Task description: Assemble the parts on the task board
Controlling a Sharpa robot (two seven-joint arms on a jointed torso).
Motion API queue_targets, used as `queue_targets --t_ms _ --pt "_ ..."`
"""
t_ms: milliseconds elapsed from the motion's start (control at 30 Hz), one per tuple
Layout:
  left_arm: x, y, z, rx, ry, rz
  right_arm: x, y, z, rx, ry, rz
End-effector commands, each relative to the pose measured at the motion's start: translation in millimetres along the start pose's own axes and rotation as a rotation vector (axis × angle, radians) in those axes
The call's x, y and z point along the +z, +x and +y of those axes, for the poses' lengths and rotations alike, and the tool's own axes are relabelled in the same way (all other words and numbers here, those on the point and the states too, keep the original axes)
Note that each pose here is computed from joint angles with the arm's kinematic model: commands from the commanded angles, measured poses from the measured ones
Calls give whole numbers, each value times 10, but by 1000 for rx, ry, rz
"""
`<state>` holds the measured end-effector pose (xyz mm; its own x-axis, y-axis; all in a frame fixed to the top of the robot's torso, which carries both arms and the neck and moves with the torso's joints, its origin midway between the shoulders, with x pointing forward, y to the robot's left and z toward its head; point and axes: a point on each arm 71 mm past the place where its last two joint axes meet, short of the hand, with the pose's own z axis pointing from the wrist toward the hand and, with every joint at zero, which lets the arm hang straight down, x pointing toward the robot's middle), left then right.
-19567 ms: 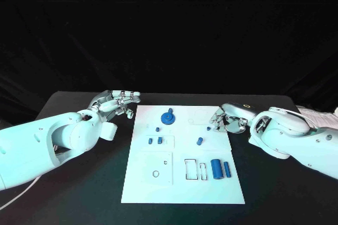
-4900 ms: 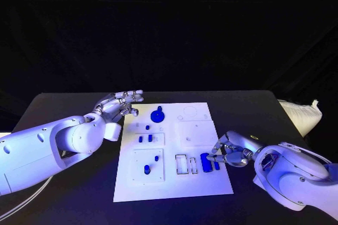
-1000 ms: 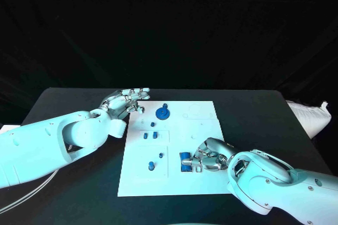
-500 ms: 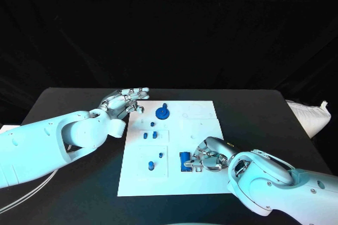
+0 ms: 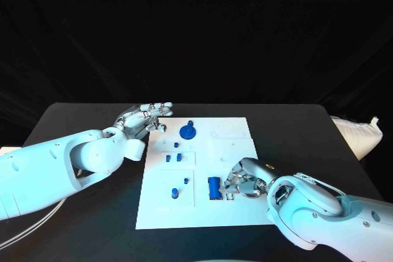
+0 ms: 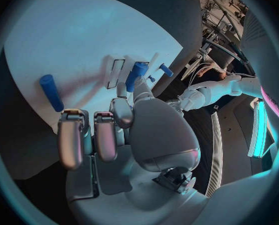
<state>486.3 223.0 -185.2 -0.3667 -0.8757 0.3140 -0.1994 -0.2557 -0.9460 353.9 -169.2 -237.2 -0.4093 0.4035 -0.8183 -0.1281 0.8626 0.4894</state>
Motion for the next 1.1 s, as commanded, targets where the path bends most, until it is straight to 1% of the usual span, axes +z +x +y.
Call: queue_targets --t_ms 33,167,267,433,567,700,867,1100 --pt "6 21 -4 -10 4 18 -10 -20 -9 -31 -11 -25" --pt "10 24 -2 -10 4 19 -48 -58 -65 -16 -2 -39" --pt "14 23 0 -10 3 19 -105 -103 -147 9 17 -42" --pt "16 20 2 -9 3 17 -210 -221 -343 19 70 -33" --pt "16 20 4 -9 4 16 -276 -315 -495 -2 109 -33" --pt "17 25 6 -9 3 17 -324 -374 -601 -45 133 -37" --pt "20 32 9 -9 3 19 -333 -386 -663 -107 142 -39" --pt "22 35 12 -10 2 21 -297 -334 -674 -154 137 -25"
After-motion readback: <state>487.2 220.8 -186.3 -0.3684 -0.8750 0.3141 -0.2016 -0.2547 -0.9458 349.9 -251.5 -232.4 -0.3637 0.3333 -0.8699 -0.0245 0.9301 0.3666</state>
